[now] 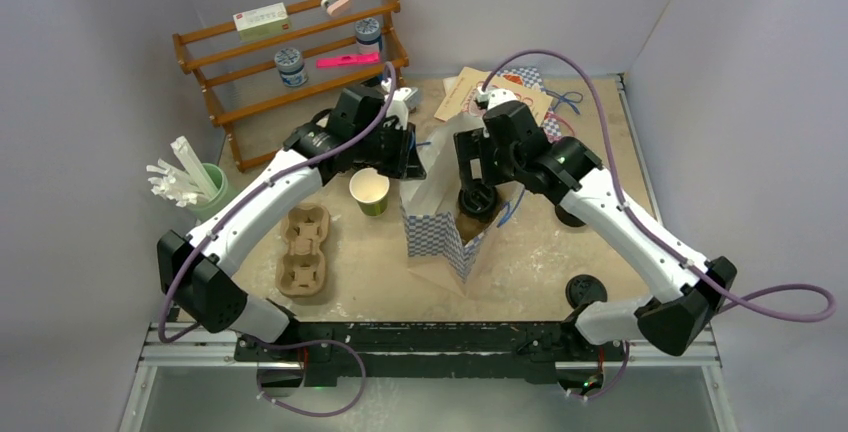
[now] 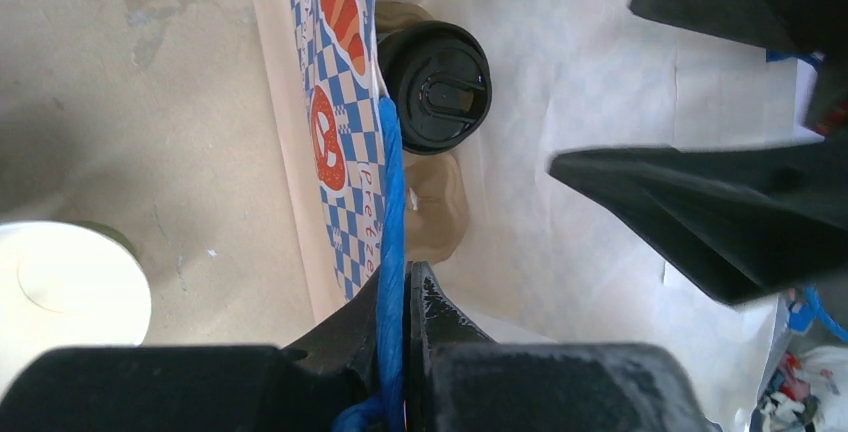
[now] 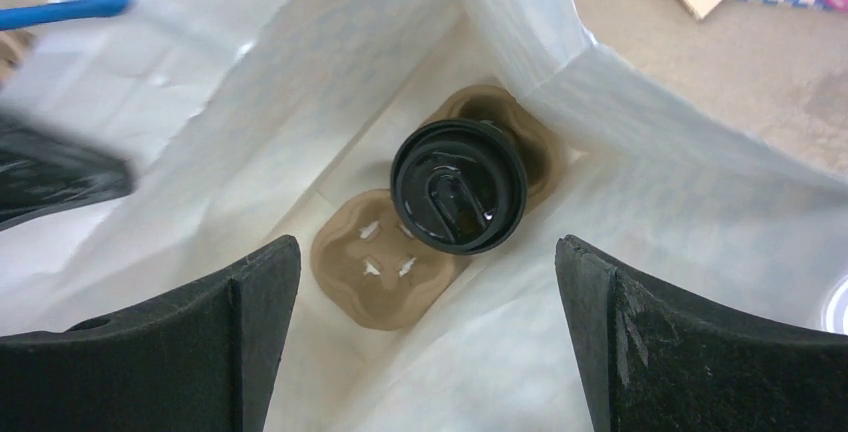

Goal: Pack the takeout coffee

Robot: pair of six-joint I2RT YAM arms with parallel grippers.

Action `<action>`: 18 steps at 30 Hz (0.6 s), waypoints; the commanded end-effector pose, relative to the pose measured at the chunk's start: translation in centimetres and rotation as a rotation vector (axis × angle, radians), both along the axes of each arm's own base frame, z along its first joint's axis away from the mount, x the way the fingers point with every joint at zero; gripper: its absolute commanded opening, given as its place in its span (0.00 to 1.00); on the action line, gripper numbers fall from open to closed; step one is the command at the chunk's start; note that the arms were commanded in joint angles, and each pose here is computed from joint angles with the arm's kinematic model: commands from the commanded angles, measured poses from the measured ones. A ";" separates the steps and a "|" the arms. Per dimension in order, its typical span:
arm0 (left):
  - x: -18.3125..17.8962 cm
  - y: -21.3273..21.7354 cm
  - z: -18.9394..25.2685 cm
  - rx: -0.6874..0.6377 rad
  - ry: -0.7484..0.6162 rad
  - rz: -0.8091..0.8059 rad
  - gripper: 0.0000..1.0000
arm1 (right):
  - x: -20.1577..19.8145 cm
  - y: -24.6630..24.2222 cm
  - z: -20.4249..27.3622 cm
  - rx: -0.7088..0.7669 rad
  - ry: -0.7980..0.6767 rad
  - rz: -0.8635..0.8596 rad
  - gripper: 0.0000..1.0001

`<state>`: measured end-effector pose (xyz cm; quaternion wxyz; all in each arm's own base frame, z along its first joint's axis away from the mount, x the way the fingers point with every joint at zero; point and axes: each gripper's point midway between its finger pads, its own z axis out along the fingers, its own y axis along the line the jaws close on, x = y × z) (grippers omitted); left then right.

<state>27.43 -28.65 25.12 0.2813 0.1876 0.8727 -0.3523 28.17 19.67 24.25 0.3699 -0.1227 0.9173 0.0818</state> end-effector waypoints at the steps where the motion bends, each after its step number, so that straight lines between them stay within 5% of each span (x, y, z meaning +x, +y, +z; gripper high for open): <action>1: 3.6 -0.9 2.7 -0.036 -0.107 0.085 0.07 | 0.9 -0.2 5.2 0.063 -0.141 0.002 0.99; 3: 4.7 -1.0 2.8 -0.026 -0.113 0.119 0.16 | 1.0 -0.7 6.3 0.058 -0.177 -0.011 0.99; 9: 4.8 -0.3 4.1 0.006 -0.109 0.154 0.71 | 1.1 -2.0 8.6 0.043 -0.240 -0.043 0.99; 18: -0.7 2.5 6.3 0.046 -0.032 0.095 0.86 | 1.6 -2.7 11.0 0.046 -0.314 -0.068 0.99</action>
